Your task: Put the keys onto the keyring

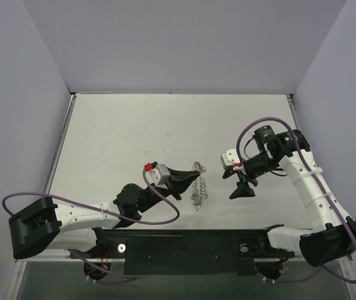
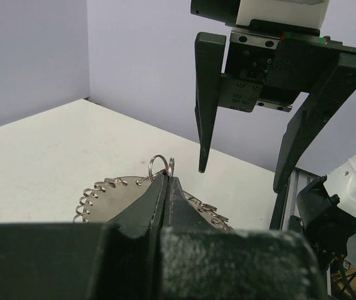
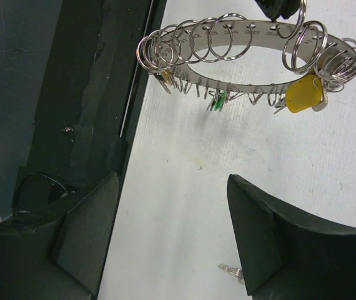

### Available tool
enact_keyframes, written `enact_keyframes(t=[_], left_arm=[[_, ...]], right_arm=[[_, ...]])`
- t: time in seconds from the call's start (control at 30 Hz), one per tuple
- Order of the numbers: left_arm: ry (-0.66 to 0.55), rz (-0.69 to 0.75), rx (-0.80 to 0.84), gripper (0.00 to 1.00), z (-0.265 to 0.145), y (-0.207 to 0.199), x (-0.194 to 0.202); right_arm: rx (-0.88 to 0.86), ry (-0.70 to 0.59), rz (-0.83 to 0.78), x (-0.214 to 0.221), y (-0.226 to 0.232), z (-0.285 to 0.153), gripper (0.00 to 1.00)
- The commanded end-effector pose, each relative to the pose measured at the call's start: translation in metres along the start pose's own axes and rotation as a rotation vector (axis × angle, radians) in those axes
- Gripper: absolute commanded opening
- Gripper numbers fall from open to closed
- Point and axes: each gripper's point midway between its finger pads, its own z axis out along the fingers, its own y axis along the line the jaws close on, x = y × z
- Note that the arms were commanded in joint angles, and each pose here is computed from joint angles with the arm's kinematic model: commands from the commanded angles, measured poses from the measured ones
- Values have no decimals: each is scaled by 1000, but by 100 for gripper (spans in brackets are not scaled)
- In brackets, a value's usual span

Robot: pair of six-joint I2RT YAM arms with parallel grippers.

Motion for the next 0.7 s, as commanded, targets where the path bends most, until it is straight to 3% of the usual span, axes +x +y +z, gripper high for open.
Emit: enact_keyframes(t=[0.0,0.67], left_arm=[[-134,3,13,0,8,-5,-45],[-167,-41,21,0,11,-5,-45]], right_arm=[[-151,13,145,-6,52,-8,65],[-231,44,147,-7,56,1,65]])
